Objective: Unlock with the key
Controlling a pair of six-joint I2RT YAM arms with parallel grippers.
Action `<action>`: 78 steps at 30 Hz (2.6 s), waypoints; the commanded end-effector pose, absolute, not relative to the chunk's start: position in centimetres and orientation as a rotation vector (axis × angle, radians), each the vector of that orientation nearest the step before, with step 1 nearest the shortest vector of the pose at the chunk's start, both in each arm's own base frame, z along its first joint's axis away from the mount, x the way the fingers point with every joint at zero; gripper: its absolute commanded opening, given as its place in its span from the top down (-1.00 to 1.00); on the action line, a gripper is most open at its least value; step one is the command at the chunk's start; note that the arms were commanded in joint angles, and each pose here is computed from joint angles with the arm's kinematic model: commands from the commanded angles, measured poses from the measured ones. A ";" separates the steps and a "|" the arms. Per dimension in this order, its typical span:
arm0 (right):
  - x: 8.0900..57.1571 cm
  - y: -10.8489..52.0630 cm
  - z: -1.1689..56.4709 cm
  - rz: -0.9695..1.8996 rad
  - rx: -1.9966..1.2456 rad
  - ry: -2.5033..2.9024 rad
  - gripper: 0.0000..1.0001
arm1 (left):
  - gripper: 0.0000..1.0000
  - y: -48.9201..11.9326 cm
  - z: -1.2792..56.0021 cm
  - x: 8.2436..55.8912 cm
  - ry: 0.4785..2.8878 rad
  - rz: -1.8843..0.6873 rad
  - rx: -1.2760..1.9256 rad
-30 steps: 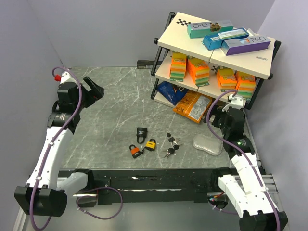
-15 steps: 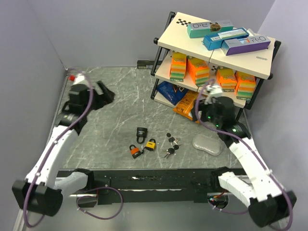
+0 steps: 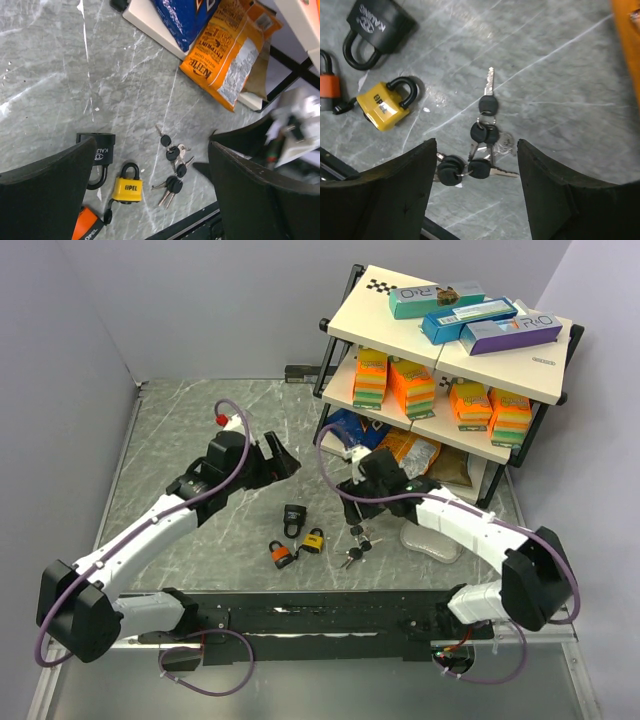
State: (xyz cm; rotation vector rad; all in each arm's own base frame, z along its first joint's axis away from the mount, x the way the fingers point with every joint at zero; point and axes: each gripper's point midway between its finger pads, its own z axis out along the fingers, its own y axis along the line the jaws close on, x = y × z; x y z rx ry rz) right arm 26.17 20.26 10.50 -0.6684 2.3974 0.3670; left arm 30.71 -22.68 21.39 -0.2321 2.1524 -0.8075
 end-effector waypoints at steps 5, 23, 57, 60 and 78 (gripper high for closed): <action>26.0 22.1 7.0 0.271 -0.754 2.420 -0.33 | -0.99 -22.4 22.4 31.3 2.090 -0.839 -0.332; 27.5 21.3 3.1 0.034 -0.776 2.604 -0.02 | -0.93 -19.1 23.0 30.0 2.038 -0.765 -0.390; 27.0 22.0 1.3 0.024 -0.747 2.721 0.80 | -0.93 -18.3 22.6 29.4 2.050 -0.786 -0.451; 27.1 22.2 1.8 0.048 -0.738 2.695 0.98 | -0.93 -18.7 21.8 29.5 2.079 -0.790 -0.444; 28.8 24.3 7.0 0.240 -0.668 2.428 1.00 | -0.93 -25.9 17.2 32.4 2.350 -0.934 -0.167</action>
